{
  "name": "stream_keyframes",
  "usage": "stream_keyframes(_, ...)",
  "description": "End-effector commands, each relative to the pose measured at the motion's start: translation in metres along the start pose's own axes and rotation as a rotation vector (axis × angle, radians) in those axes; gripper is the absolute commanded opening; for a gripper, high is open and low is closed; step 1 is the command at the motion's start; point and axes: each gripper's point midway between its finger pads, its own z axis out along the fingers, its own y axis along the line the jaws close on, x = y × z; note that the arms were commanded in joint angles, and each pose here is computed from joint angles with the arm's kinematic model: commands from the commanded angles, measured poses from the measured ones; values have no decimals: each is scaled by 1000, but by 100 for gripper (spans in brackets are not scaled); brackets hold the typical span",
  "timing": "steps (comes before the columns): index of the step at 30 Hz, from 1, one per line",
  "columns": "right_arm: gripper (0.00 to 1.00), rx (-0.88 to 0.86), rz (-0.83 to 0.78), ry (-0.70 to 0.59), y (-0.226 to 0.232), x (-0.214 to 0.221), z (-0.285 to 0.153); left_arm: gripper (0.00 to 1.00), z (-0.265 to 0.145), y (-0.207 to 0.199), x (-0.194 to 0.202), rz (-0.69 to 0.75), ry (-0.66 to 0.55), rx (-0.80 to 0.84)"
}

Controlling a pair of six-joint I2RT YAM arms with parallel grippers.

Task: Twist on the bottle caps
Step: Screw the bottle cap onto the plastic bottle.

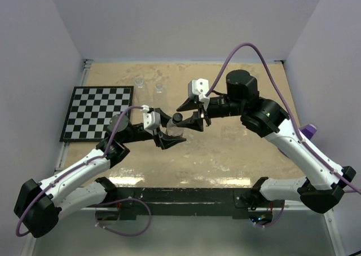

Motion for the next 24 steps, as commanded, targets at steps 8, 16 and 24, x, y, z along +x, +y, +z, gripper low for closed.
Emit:
stream_keyframes(8, 40, -31, -15, -38, 3, -16, 0, 0, 6, -2, -29, 70, -53, 40)
stream_keyframes(16, 17, 41, 66, 7, -11, -4, 5, 0, 4, 8, -35, 89, -52, -34)
stream_keyframes(24, 5, 200, 242, 54, -35, 13, 9, 0, 9, 21, -50, 180, -56, -291)
